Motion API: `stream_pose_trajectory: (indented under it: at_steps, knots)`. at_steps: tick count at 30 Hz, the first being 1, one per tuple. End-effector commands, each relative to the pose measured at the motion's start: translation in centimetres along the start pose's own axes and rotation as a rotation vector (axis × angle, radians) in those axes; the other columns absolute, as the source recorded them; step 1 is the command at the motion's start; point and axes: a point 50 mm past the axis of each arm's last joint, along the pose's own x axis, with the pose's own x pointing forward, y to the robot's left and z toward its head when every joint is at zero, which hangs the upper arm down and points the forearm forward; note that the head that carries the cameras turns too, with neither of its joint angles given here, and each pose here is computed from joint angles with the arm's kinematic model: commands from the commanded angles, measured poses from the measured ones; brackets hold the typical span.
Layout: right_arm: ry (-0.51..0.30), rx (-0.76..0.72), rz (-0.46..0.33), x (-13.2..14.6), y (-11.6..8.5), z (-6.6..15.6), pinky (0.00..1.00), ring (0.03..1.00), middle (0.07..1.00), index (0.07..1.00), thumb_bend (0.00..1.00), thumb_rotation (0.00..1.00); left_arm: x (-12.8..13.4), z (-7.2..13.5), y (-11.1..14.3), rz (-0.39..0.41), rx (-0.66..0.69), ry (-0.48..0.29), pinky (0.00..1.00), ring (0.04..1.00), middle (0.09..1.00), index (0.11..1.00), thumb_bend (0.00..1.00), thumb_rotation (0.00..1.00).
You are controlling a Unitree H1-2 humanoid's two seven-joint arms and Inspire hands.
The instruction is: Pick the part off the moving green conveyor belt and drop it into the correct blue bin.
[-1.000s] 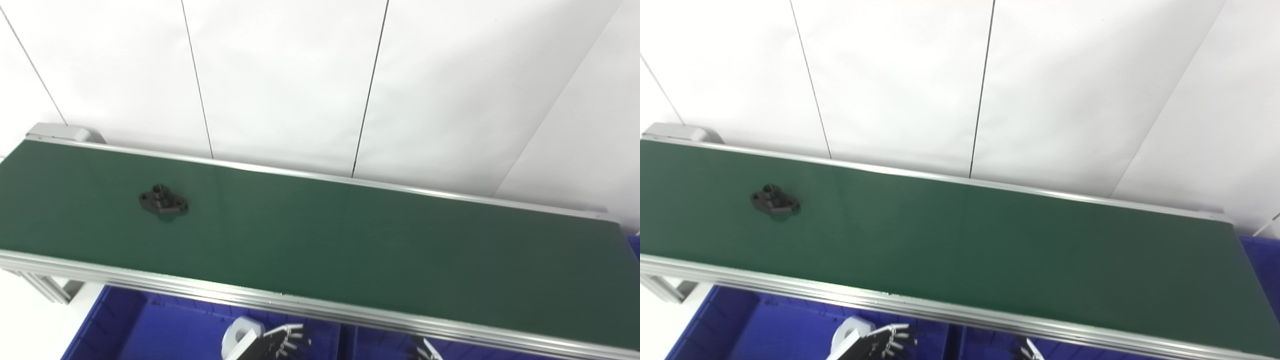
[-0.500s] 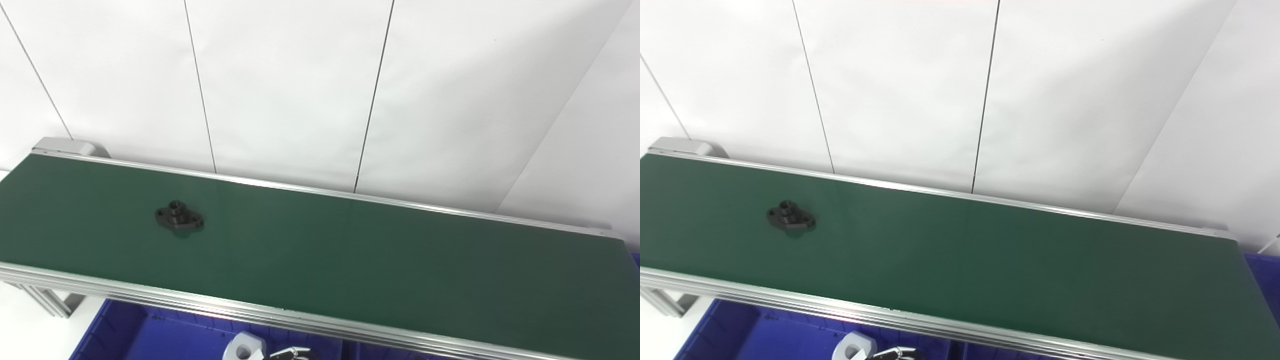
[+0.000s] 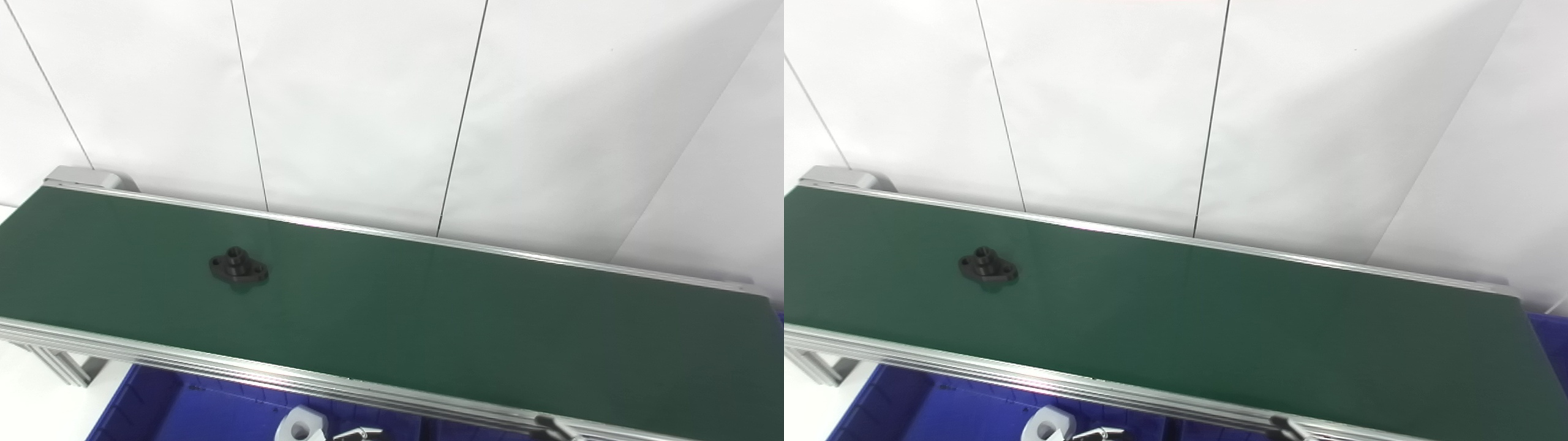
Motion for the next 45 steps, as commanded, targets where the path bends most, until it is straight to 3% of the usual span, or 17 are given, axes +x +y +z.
stream_pose_trajectory:
  at_steps: [1,4,7,16,32,38,45]
  knots:
    - [-0.133,0.065,-0.026,1.6,-1.2,2.3,0.58,0.628,0.704,0.784,0.9,0.25,0.9,1.1,0.7,0.022,0.007,-0.069,0.55,0.623,0.725,0.794,0.89,0.33]
    - [-0.198,0.101,-0.028,3.0,-1.9,3.8,0.58,0.638,0.704,0.785,0.9,0.23,1.0,1.1,0.6,0.022,0.009,-0.072,0.55,0.624,0.718,0.795,0.89,0.32]
    - [-0.276,0.082,-0.045,4.9,-2.5,5.1,0.51,0.628,0.718,0.775,0.88,0.24,1.2,1.1,0.6,0.026,0.023,-0.074,0.56,0.626,0.702,0.795,0.89,0.33]
    - [-0.359,-0.068,-0.037,10.0,-2.9,7.5,0.52,0.622,0.716,0.779,0.85,0.36,1.5,1.0,0.6,0.023,0.052,-0.076,0.57,0.652,0.725,0.799,0.87,0.33]
    - [-0.359,-0.183,0.054,16.1,-0.8,10.2,0.57,0.644,0.718,0.782,0.86,0.33,1.2,0.5,1.4,0.034,0.051,-0.06,0.56,0.639,0.712,0.793,0.88,0.32]
    - [-0.325,-0.191,0.09,17.7,0.2,11.2,0.61,0.669,0.725,0.79,0.85,0.26,1.2,0.4,1.7,0.03,0.064,-0.059,0.55,0.633,0.713,0.801,0.88,0.33]
    - [-0.275,-0.274,0.132,19.7,1.1,11.2,0.62,0.677,0.713,0.792,0.83,0.31,1.2,0.4,1.9,0.024,0.054,-0.054,0.54,0.629,0.718,0.807,0.89,0.31]
